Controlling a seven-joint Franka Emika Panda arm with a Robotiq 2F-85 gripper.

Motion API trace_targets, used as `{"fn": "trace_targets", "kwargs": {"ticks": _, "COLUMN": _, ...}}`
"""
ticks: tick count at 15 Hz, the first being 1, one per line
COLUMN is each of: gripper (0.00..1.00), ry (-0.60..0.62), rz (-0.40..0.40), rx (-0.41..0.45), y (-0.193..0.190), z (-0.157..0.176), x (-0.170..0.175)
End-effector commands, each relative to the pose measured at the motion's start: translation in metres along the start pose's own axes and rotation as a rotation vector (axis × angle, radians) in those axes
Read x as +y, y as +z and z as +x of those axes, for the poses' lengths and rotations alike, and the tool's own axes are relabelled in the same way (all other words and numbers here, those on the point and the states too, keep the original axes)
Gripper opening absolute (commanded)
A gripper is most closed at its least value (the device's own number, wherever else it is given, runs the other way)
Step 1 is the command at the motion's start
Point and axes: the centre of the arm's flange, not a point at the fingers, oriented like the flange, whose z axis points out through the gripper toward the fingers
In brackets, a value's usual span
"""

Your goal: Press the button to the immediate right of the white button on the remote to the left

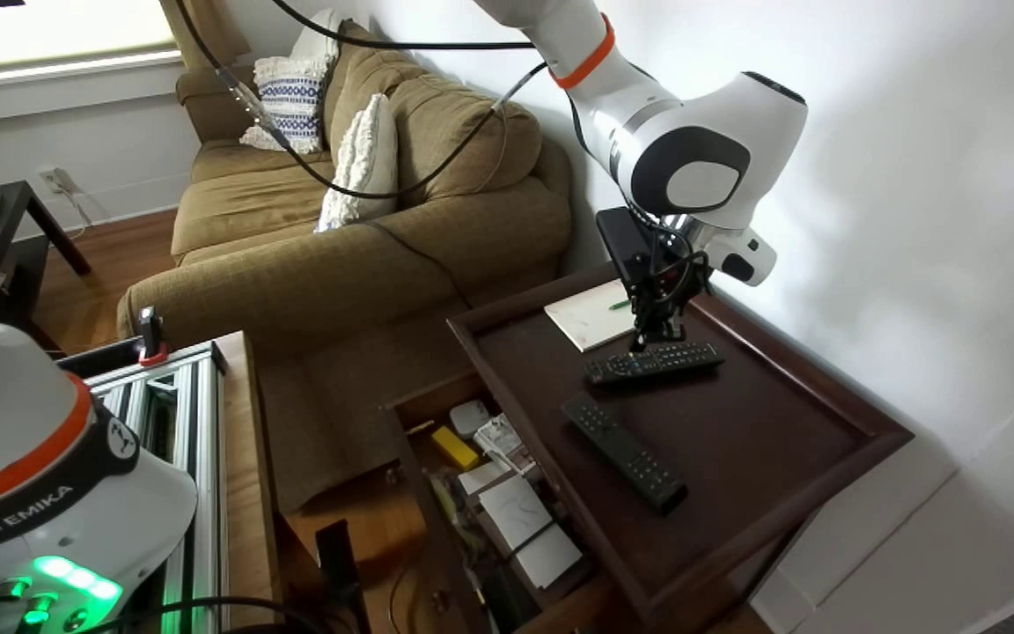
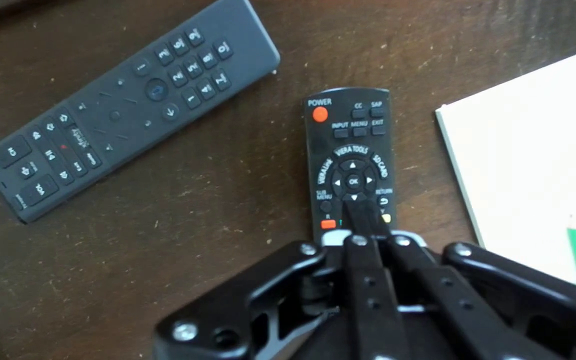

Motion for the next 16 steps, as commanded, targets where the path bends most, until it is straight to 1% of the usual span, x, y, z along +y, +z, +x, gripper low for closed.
{"fn": "trace_targets", "kwargs": {"ticks": 1, "gripper": 0.0, "ry": 0.046, "rz": 0.026, "rx": -0.023, "y": 0.01, "z": 0.012, "x": -0.001}}
{"fn": "trace_targets", "kwargs": {"ticks": 4, "gripper": 0.0, "ry": 0.058, "rz": 0.042, "rx": -0.034, "y": 0.017, "z": 0.015, "x": -0.001}}
{"fn": "trace_targets", "kwargs": {"ticks": 11, "gripper": 0.0, "ry": 0.094, "rz": 0.049, "rx": -0.043, "y": 0.027, "z": 0.022, "x": 0.0}}
{"fn": "trace_targets", "kwargs": {"ticks": 16, "gripper": 0.0, "ry": 0.113, "rz": 0.068, "rx": -0.074, "y": 0.03, "z": 0.025, "x": -0.001}}
